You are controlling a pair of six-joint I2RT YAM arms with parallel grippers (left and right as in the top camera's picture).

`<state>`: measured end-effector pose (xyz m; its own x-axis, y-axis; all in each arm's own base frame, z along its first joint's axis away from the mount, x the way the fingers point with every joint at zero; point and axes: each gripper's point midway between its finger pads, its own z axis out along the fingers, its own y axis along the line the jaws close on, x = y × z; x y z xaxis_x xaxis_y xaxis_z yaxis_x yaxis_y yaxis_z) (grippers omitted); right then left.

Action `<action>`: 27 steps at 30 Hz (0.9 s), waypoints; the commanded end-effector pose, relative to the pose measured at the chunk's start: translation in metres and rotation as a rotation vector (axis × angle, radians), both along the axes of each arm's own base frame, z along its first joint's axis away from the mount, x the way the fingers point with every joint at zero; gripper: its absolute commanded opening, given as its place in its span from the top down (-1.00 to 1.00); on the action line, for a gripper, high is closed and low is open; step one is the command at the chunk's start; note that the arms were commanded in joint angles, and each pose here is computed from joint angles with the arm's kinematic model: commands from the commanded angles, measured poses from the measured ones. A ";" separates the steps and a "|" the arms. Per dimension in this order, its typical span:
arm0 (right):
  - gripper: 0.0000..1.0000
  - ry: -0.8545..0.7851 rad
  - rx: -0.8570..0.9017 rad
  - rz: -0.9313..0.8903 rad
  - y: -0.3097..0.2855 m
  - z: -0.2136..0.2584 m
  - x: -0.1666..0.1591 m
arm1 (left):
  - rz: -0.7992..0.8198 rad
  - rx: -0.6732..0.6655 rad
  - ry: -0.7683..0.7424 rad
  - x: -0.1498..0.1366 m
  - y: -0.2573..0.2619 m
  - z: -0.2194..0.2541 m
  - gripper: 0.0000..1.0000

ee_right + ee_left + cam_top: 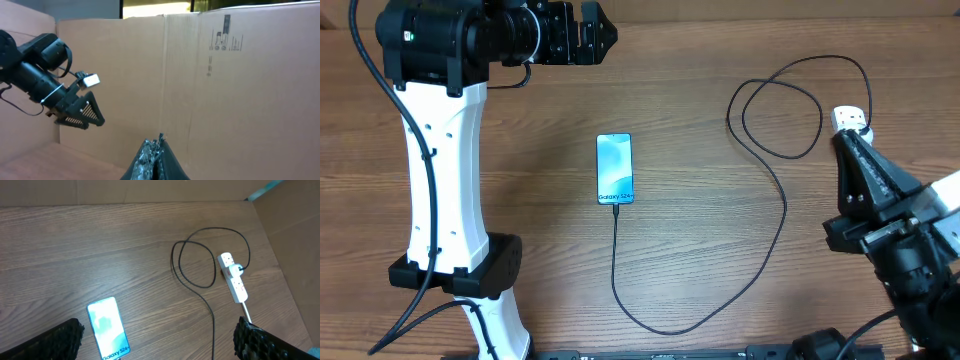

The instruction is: Plug charger to phone and switch on socket

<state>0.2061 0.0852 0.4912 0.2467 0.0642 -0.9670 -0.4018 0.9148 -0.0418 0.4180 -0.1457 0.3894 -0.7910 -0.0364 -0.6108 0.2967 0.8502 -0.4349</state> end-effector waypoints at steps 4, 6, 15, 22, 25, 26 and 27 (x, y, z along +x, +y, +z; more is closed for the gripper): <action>0.93 -0.068 0.015 0.004 -0.010 0.018 -0.036 | -0.013 -0.008 -0.010 0.001 -0.001 0.002 -0.99; 0.93 -0.077 0.026 -0.024 -0.020 0.017 -0.050 | -0.013 -0.008 -0.009 0.001 -0.001 0.002 -0.99; 0.92 0.044 0.043 -0.192 -0.061 -0.026 -0.081 | -0.013 -0.008 -0.009 0.001 -0.001 0.002 -0.99; 0.92 0.216 0.008 -0.215 -0.058 -0.078 -0.058 | -0.013 -0.008 -0.009 0.001 -0.001 0.002 -0.99; 0.92 0.301 0.057 -0.250 -0.060 -0.106 -0.042 | -0.013 -0.008 -0.010 0.001 -0.001 0.002 -0.99; 0.92 0.326 0.069 -0.264 -0.061 -0.115 -0.037 | -0.013 -0.008 -0.009 0.001 -0.001 0.002 -0.99; 0.92 0.349 0.075 -0.271 -0.061 -0.125 -0.032 | -0.013 -0.008 -0.009 0.001 -0.001 0.002 -0.99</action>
